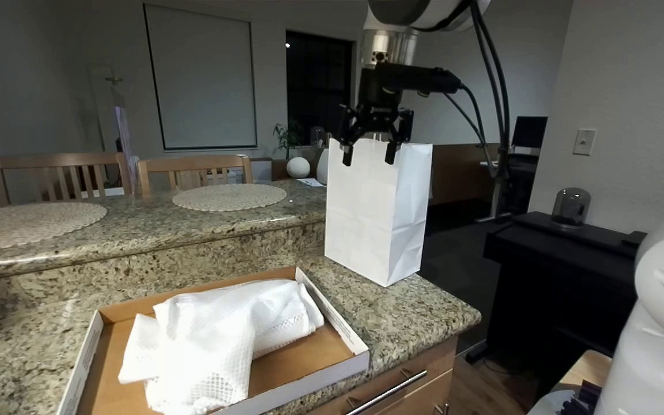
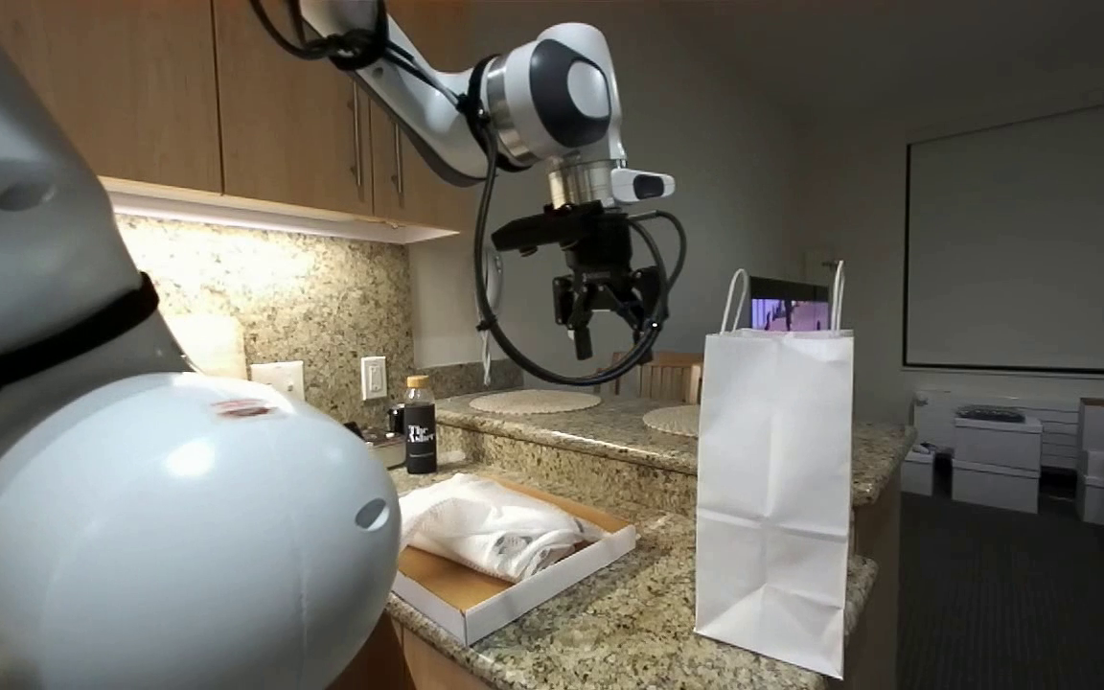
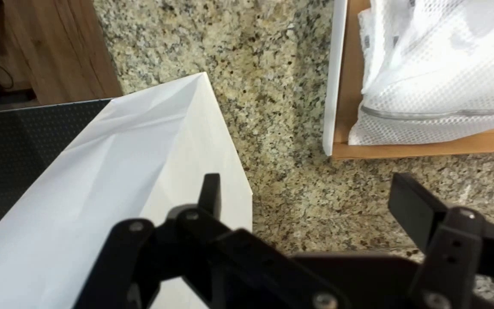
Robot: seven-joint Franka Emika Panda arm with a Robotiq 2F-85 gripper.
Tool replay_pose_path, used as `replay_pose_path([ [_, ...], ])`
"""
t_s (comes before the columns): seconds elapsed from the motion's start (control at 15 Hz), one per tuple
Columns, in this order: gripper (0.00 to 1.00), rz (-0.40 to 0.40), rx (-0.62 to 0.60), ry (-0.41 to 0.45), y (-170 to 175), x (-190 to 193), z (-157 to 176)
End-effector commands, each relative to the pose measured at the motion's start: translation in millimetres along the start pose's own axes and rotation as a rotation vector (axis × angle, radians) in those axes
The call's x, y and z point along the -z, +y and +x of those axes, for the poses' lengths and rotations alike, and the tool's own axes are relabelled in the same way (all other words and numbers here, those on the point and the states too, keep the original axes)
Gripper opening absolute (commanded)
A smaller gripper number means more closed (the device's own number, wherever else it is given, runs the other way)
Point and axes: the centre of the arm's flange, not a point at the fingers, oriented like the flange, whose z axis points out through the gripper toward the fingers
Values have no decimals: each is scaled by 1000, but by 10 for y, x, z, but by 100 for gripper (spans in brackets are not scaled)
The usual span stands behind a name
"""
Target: Pick one towel from the table and put it in the white bag.
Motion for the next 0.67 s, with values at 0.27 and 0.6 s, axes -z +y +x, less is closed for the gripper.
replay_pose_path([
  [0.27,100,63,154,63,-1283,-29,-342],
  [0.6,100,144,247,16,-1988,-550,-362],
])
